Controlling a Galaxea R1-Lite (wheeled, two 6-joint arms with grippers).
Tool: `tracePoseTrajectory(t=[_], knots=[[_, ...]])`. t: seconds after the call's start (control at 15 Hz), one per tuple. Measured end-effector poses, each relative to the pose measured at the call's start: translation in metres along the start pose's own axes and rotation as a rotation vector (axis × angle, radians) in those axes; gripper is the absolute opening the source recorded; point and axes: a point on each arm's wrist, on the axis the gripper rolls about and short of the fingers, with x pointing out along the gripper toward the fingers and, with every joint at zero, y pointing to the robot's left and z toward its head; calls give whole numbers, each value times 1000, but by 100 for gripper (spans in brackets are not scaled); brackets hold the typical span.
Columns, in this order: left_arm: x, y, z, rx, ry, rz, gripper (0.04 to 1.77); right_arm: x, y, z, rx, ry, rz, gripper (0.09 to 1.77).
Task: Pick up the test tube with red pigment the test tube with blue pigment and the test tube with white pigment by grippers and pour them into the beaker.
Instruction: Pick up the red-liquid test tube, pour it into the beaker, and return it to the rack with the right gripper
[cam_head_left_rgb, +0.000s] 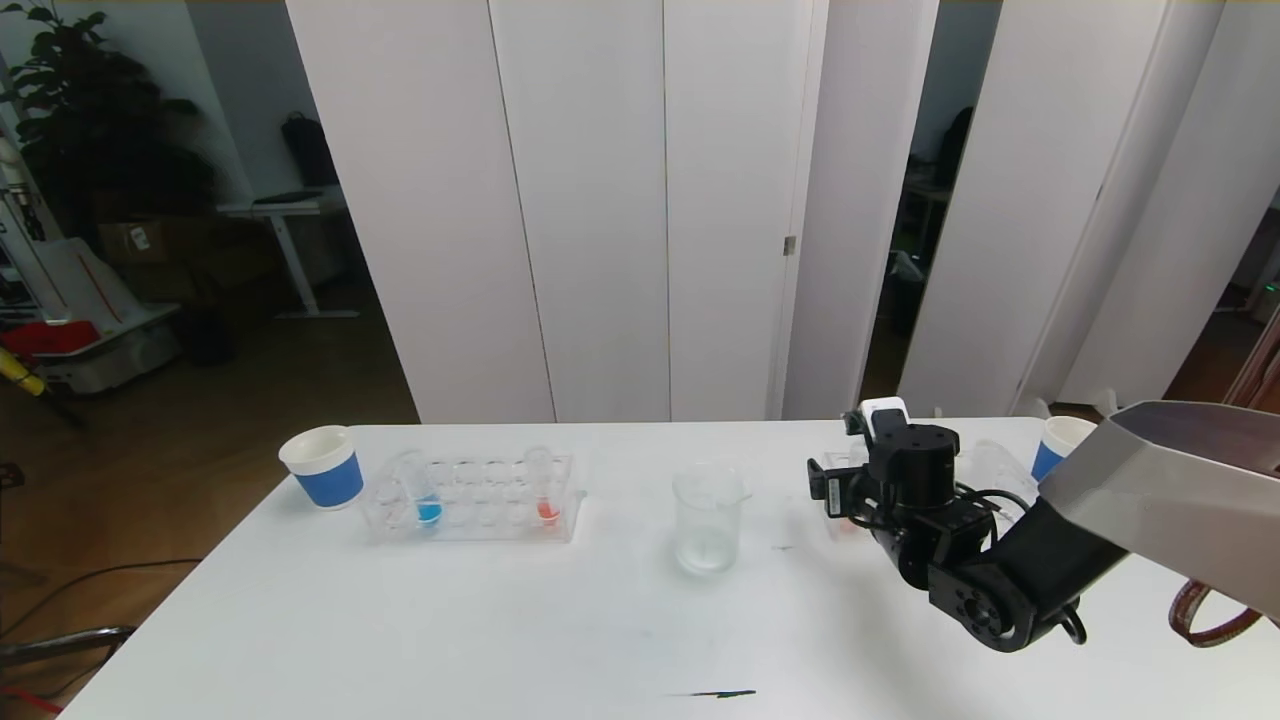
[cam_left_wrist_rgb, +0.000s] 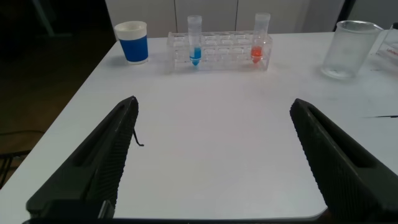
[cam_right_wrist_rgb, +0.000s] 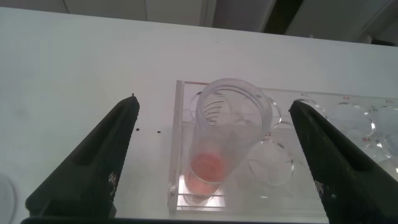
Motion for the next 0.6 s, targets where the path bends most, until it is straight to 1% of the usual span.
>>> tracePoseTrajectory(t=[0.07,0.13,0.2,0.27,0.33,0.4,0.47,0.53,0.6], knots=[[0,0,0,0,0,0,174,0,0,-1,0,0,0,173],[0,0,0,0,0,0,174,1,0,-1,0,2,0,163],[0,0,0,0,0,0,174,1,0,-2,1,3,-1,139],[0,0,0,0,0,0,174,1,0,-2,2,3,-1,101],[0,0,0,0,0,0,174,1,0,-3,2,4,-1,55],[0,0,0,0,0,0,174,1,0,-3,2,4,-1,44],[0,0,0,0,0,0,174,1,0,-3,2,4,-1,64],[0,0,0,0,0,0,174,2,0,-3,1,6,-1,68],[0,0,0,0,0,0,174,2,0,-4,1,7,-1,57]])
